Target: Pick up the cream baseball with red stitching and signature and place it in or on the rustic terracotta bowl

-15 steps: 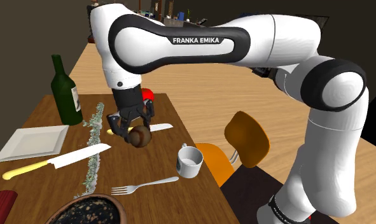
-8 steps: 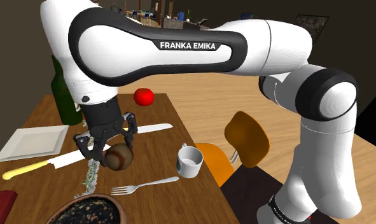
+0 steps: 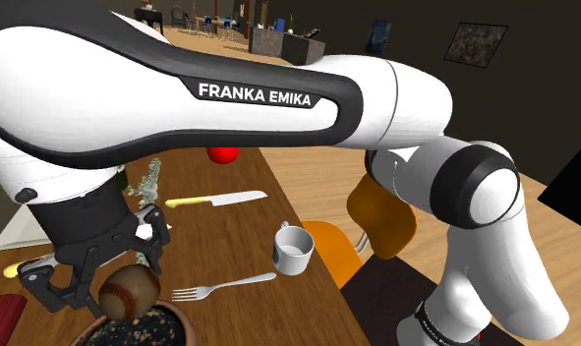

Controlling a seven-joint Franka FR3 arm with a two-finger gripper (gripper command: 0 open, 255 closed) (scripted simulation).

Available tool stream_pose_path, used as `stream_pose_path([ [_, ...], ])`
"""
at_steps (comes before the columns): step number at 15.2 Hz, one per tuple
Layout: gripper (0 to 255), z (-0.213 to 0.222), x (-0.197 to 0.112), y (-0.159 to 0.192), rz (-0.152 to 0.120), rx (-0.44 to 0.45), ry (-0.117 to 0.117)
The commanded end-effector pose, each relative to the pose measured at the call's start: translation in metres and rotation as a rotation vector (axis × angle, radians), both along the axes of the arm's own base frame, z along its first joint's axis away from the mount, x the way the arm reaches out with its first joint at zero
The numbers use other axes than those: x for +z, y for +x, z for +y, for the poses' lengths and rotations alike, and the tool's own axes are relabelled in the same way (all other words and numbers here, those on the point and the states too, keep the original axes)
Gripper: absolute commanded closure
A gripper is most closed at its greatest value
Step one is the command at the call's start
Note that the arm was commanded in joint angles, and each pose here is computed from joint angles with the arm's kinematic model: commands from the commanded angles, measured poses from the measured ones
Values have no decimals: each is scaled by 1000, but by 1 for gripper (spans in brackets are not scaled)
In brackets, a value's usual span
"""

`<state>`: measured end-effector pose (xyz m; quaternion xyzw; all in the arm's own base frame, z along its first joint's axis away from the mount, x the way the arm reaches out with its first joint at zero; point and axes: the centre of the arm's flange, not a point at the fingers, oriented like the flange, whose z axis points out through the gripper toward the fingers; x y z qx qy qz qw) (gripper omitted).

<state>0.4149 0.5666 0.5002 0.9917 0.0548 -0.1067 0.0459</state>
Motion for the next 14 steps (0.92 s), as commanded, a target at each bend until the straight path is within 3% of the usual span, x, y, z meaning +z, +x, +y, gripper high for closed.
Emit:
stream_pose_path([
  [1,255,27,-3,-13,0,-2,-1],
  [14,255,27,-75,-13,0,-2,-1],
])
